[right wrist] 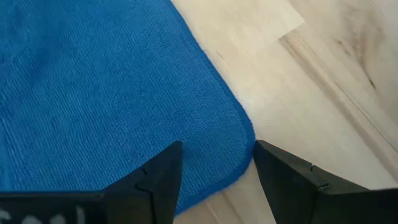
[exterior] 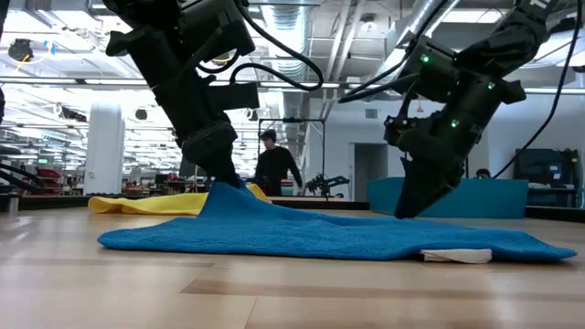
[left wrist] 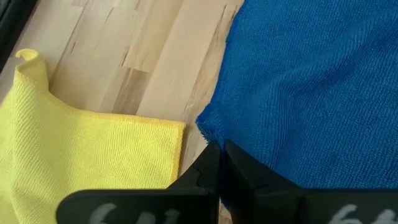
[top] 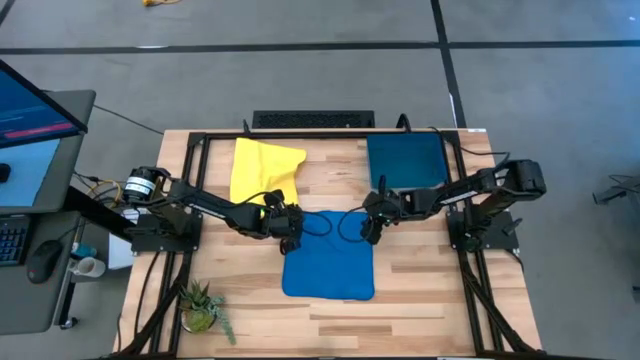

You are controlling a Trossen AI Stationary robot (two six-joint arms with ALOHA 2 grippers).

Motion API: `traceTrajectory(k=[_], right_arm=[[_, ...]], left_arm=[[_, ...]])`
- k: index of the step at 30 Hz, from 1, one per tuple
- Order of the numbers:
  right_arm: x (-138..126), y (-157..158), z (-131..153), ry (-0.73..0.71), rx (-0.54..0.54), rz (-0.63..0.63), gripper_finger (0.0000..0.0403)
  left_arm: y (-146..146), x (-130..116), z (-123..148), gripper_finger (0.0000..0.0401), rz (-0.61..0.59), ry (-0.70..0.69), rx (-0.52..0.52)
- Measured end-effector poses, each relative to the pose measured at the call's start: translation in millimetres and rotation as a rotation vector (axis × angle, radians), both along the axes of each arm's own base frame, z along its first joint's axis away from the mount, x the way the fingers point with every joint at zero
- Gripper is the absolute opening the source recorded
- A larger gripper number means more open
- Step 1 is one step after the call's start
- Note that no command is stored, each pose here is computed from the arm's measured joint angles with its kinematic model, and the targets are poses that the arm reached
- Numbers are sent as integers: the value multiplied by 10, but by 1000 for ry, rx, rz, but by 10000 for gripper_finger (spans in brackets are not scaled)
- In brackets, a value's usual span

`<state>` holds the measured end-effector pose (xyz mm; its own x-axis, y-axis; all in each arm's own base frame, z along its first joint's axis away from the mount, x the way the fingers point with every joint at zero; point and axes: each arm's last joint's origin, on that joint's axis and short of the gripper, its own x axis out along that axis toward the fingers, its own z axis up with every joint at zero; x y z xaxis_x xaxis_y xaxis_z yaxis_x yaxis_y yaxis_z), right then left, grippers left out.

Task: Roll microfiber towels into tight, uniform cylinder then place into a basket
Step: Roll the blue microfiber cloth

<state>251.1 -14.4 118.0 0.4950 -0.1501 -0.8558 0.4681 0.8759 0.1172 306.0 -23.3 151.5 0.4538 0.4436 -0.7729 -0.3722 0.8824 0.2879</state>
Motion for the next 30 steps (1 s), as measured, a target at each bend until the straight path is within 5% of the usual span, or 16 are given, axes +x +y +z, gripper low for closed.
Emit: traceTrajectory(k=[8, 22, 30], right_arm=[[-4, 4, -3, 5, -1, 2, 199], [-14, -62, -2, 16, -3, 31, 16], [-39, -26, 184, -58, -28, 45, 20]], left_arm=[[0, -1, -1, 0, 0, 1, 0], [18, -4, 12, 0, 8, 10, 99], [5, 1, 29, 0, 18, -3, 148]])
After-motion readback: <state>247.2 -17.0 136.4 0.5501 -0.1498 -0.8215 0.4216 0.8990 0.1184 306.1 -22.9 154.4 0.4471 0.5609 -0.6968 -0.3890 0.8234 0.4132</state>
